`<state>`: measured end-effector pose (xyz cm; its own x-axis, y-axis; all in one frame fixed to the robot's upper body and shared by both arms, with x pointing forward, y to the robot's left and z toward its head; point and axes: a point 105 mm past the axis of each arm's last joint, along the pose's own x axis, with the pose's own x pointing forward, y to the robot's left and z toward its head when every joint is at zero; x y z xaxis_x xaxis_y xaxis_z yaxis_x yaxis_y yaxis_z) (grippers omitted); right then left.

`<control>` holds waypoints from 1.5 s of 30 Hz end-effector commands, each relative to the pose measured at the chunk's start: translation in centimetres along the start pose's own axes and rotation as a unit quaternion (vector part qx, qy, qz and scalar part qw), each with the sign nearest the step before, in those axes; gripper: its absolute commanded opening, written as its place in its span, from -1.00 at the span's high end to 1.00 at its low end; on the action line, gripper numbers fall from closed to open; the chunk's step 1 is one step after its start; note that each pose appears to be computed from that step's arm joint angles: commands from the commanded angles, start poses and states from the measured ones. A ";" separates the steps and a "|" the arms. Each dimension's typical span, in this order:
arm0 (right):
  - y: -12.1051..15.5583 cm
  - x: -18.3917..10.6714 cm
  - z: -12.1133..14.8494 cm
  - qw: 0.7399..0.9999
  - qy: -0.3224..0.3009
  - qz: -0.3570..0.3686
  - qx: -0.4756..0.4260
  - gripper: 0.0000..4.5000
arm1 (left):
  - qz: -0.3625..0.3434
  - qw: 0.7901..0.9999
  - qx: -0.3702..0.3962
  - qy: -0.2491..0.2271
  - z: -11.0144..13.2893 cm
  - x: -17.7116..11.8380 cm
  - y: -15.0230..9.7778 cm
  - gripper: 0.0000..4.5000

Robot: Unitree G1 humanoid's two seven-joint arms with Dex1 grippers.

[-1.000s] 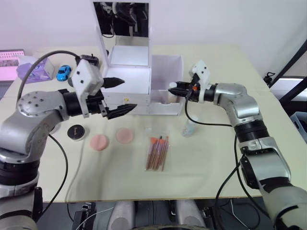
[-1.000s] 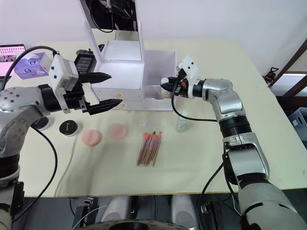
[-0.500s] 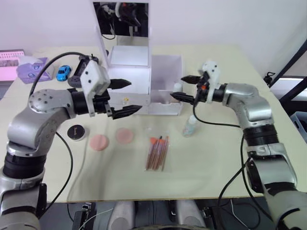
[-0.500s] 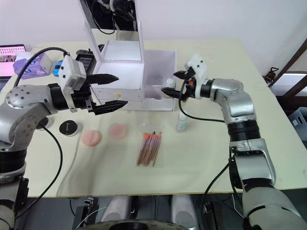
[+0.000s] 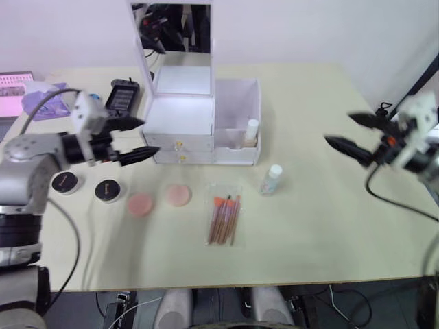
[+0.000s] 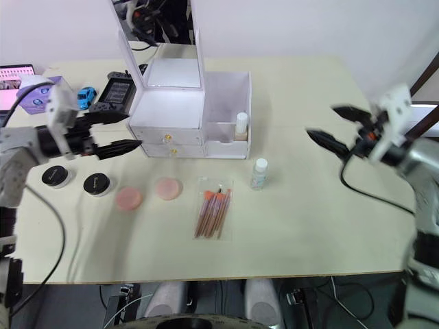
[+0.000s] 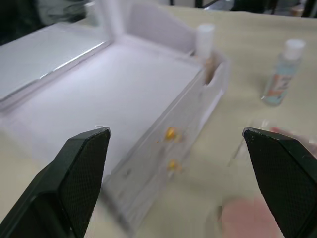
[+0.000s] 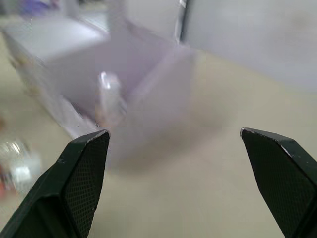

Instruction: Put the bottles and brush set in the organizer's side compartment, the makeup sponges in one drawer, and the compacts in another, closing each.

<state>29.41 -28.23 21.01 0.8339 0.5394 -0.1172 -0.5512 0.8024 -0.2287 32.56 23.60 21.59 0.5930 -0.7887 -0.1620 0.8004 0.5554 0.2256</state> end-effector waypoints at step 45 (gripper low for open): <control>11.1 7.7 0.2 0.991 0.014 0.135 0.024 -0.18 | -0.185 0.980 0.061 -0.031 5.3 6.7 -9.2 -1.00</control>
<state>29.86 -15.92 16.61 0.6621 0.7138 -0.2281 -0.7458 0.6573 -0.1079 28.86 11.79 22.60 0.2377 -0.9458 -0.2214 0.9528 0.1827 0.2427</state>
